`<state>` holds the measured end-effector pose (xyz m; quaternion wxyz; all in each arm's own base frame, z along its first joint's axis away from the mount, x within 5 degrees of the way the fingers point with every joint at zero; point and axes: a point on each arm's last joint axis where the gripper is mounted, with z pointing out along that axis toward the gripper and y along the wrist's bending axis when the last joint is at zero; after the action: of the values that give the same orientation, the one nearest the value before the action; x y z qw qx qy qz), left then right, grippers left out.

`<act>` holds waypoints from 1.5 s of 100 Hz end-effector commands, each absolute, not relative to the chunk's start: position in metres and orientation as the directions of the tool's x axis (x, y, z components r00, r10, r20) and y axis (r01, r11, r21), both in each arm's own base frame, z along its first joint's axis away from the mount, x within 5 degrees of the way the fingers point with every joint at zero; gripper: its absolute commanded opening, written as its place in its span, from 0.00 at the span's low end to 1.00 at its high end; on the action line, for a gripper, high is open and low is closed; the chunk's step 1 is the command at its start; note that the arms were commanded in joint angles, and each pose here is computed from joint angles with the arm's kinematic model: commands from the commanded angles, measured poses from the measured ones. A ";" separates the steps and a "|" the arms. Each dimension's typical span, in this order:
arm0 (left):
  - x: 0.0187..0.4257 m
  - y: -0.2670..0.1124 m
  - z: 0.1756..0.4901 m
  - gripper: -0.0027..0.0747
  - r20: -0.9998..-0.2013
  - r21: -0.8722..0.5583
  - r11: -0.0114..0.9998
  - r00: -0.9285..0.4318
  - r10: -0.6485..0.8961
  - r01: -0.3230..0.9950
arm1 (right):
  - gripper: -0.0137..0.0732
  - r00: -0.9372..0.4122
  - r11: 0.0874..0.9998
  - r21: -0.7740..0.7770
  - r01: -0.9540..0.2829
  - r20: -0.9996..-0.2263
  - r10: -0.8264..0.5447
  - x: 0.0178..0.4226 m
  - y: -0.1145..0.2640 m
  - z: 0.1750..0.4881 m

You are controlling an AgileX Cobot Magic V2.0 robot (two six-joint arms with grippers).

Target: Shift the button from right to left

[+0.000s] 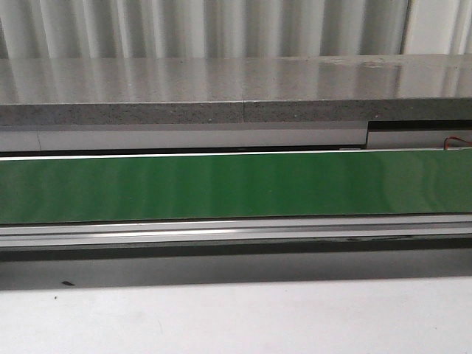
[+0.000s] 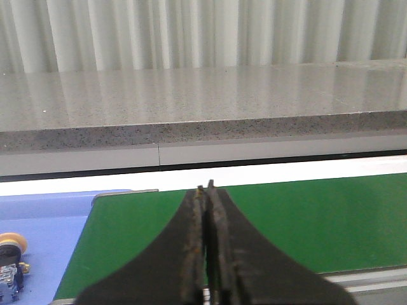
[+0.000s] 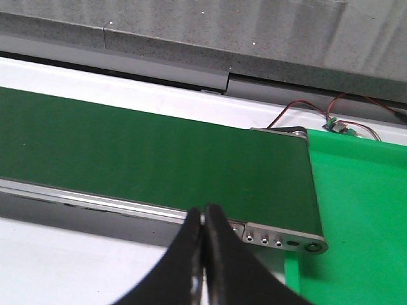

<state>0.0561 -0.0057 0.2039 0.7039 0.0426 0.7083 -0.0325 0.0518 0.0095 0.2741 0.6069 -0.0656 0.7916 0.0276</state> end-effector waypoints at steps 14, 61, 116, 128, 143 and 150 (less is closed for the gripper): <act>0.056 -0.007 0.200 0.01 -0.998 0.006 0.993 0.063 -0.001 0.119 | 0.08 -0.171 0.991 -0.052 -0.122 -0.983 -0.072 0.053 0.008 0.288; 0.056 -0.007 0.200 0.01 -0.998 0.006 0.993 0.063 -0.001 0.119 | 0.08 -0.168 0.991 -0.052 -0.121 -0.983 -0.072 0.054 0.008 0.288; 0.056 -0.007 0.200 0.01 -0.998 0.006 0.993 0.063 -0.001 0.119 | 0.08 0.168 0.999 0.046 0.026 -0.985 0.041 0.058 -0.002 0.219; 0.056 -0.007 0.201 0.01 -0.998 0.006 0.993 0.069 -0.002 0.120 | 0.08 0.120 0.998 0.035 0.057 -0.992 0.028 0.054 -0.003 0.213; 0.056 -0.007 0.200 0.01 -0.998 0.006 0.993 0.063 -0.001 0.119 | 0.08 0.121 0.998 0.036 0.060 -0.992 0.028 0.054 -0.003 0.213; 0.056 -0.007 0.200 0.01 -0.998 0.006 0.993 0.063 -0.001 0.119 | 0.08 0.123 0.998 0.036 0.060 -0.992 0.028 0.054 -0.003 0.214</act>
<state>0.0561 -0.0057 0.2043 0.7054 0.0419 0.7068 -0.0334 0.0568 -0.0028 0.1983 0.7075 0.0334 0.7059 -0.0030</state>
